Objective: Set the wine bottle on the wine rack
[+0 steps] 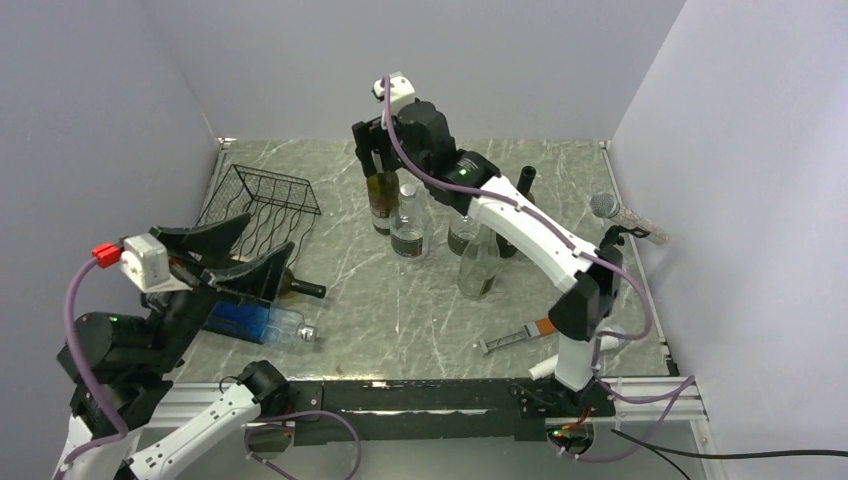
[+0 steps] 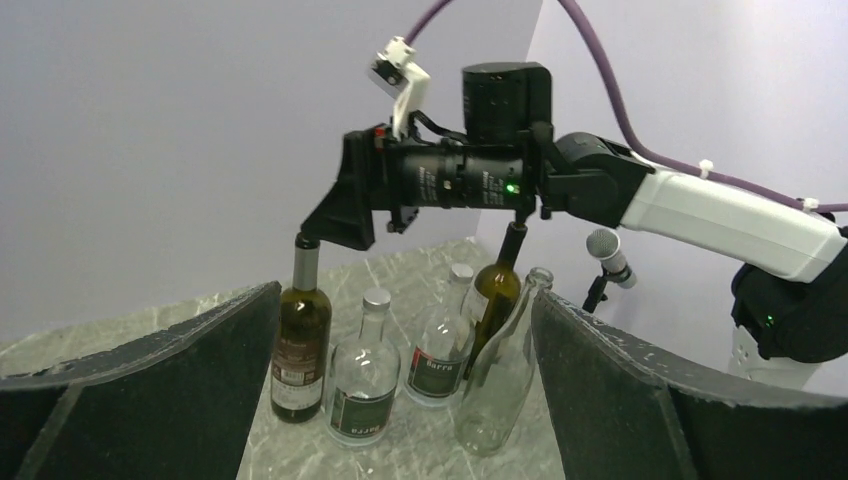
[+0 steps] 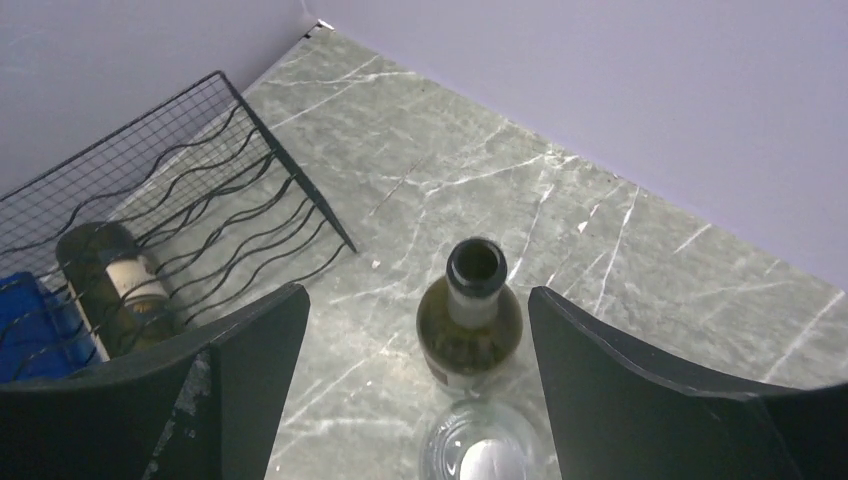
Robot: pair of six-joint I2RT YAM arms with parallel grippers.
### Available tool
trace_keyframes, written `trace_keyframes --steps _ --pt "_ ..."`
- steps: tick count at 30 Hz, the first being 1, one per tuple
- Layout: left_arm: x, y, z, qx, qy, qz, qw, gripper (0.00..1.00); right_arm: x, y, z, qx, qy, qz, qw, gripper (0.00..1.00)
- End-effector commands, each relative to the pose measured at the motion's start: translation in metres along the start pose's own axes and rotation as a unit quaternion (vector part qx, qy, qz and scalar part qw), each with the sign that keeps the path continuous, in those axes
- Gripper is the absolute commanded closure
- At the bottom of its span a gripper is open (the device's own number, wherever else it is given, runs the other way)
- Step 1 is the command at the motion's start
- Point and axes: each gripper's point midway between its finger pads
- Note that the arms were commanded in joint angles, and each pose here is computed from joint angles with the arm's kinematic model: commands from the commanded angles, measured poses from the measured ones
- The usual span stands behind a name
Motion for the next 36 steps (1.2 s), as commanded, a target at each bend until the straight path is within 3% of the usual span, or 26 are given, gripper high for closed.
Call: trace_keyframes --steps 1,13,21,26,29,32,36 --pt "0.011 -0.005 -0.01 -0.002 0.019 -0.007 1.0 0.01 0.028 -0.001 -0.018 0.031 0.038 0.003 0.999 0.15" --pt "0.024 -0.005 -0.036 -0.004 0.06 0.002 0.998 0.01 0.071 -0.032 -0.048 0.043 0.035 -0.051 0.997 0.27" --pt "0.022 -0.001 -0.039 -0.01 0.063 0.016 0.998 0.01 0.078 -0.033 -0.04 0.029 0.011 -0.049 0.998 0.43" --pt "0.021 -0.001 -0.031 -0.006 0.056 0.012 0.998 0.01 0.082 -0.034 -0.047 0.031 0.02 -0.055 0.998 0.44" --pt "0.023 -0.001 -0.035 -0.003 0.062 0.012 0.998 0.01 0.085 -0.036 -0.05 0.028 0.025 -0.057 0.998 0.59" --pt "0.025 -0.001 -0.042 -0.001 0.073 0.013 0.997 0.01 0.082 -0.021 -0.043 0.034 0.023 -0.02 0.999 1.0" --pt "0.028 0.0 -0.05 -0.004 0.087 0.021 0.996 0.01 0.071 0.015 -0.021 0.058 0.009 0.062 0.996 1.0"
Point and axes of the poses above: each gripper's point midway between its finger pads, its own x axis out along the fingers, its own y axis along the line the jaws close on, z = x × y, and after that the axes turned 14 degrees about x, right-handed
